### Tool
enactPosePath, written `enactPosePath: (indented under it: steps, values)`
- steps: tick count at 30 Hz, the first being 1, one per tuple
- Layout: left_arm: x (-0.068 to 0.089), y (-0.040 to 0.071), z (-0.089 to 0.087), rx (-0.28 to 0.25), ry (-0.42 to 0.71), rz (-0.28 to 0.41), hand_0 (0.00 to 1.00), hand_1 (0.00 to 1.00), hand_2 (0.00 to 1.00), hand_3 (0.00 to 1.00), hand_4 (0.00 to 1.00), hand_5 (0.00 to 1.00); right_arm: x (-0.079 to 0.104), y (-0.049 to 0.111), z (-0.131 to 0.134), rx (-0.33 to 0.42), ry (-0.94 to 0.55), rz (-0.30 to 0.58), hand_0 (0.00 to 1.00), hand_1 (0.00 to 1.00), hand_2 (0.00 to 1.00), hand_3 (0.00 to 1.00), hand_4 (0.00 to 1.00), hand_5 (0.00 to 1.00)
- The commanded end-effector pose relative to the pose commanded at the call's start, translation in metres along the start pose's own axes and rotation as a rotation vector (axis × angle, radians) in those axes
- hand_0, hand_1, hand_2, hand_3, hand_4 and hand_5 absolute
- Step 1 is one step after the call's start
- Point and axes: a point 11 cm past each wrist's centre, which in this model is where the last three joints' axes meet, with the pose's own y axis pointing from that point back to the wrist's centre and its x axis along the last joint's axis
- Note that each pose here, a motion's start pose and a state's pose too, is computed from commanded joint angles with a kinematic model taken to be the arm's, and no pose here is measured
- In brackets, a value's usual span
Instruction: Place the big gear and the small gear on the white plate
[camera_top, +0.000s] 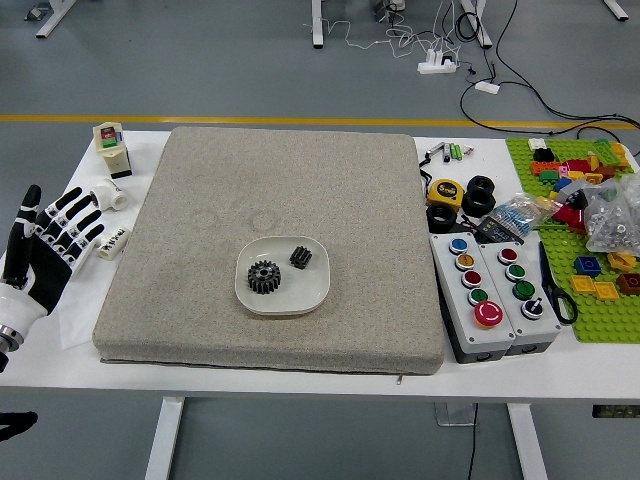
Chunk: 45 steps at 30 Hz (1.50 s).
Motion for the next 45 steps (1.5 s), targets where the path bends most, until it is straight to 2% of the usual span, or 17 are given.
enactPosePath:
  steps: [12,21,45]
  values:
    - [0.002,0.001,0.007,-0.024,0.001,0.002,0.888,0.883,0.922,0.854,0.965,0.884,-0.002,0.000,0.003,-0.003,0.016,-0.006,0.623,0.621,0.680,0.470,0.728,0.594]
    - [-0.003,0.000,0.013,-0.041,-0.004,-0.052,0.885,0.852,0.923,0.851,0.973,0.895,0.000,0.000,0.002,0.000,0.006,-0.006,0.623,0.619,0.679,0.469,0.727,0.593]
    - [0.005,0.001,0.005,-0.012,-0.030,-0.018,0.878,0.838,0.919,0.846,0.972,0.898,0.001,0.000,0.010,-0.013,0.013,-0.002,0.622,0.618,0.679,0.470,0.728,0.593]
